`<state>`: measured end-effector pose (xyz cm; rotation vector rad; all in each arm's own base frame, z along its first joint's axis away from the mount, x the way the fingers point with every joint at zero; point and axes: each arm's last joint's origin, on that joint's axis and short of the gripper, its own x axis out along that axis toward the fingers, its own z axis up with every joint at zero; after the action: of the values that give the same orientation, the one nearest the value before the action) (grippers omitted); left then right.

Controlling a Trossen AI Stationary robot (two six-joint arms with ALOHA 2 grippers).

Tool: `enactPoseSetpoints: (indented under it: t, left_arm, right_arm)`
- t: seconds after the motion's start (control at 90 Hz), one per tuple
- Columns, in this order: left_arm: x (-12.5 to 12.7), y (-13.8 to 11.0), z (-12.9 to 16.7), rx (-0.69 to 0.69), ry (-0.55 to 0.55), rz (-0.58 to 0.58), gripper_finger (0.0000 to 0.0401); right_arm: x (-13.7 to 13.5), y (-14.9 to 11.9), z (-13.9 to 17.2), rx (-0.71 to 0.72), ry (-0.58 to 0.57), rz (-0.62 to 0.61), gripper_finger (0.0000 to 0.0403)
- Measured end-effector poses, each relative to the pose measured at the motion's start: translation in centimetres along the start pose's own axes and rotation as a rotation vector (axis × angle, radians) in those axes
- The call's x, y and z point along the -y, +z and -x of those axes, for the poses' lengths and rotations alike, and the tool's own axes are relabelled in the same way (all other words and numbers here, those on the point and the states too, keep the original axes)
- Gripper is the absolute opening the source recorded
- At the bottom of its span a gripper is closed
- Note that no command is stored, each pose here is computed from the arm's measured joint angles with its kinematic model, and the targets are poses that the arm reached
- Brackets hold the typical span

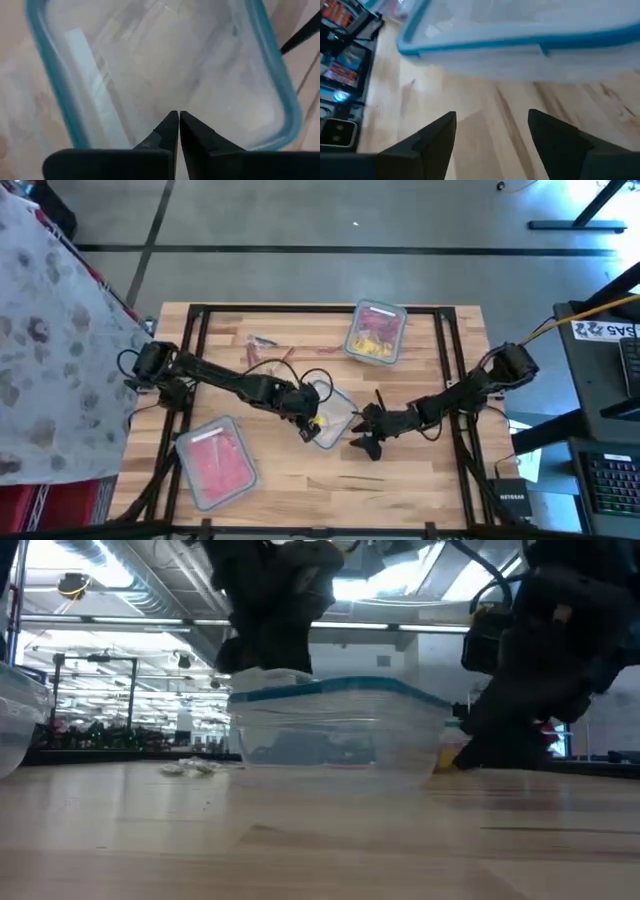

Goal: Sort candy
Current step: Open the square transparent bin

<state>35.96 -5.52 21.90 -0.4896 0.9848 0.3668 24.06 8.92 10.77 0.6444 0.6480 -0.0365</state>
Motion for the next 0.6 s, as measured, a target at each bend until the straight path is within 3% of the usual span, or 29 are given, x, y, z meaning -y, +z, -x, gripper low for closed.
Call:
enactPoseSetpoints:
  t: [0.167, 0.289, 0.411, 0.6]
  left_arm:
    - [-0.5, 1.2, 1.7, -0.049, 0.098, -0.003, 0.0]
    - [-0.3, 2.3, 1.6, 0.03, 0.045, -0.025, 0.0]
    - [-0.4, 3.1, -0.3, 0.079, 0.008, -0.042, 0.0]
    - [-0.9, 3.2, -4.0, 0.034, -0.003, -0.052, 0.0]
  right_arm:
    - [-0.1, 0.0, 0.0, 0.008, 0.008, 0.011, 0.0236]
    - [0.2, 0.4, 0.0, 0.045, -0.024, 0.072, 0.0236]
    - [0.7, 1.1, -0.1, 0.069, -0.04, 0.105, 0.0236]
    - [0.2, 2.0, -0.1, 0.138, 0.036, 0.126, 0.0236]
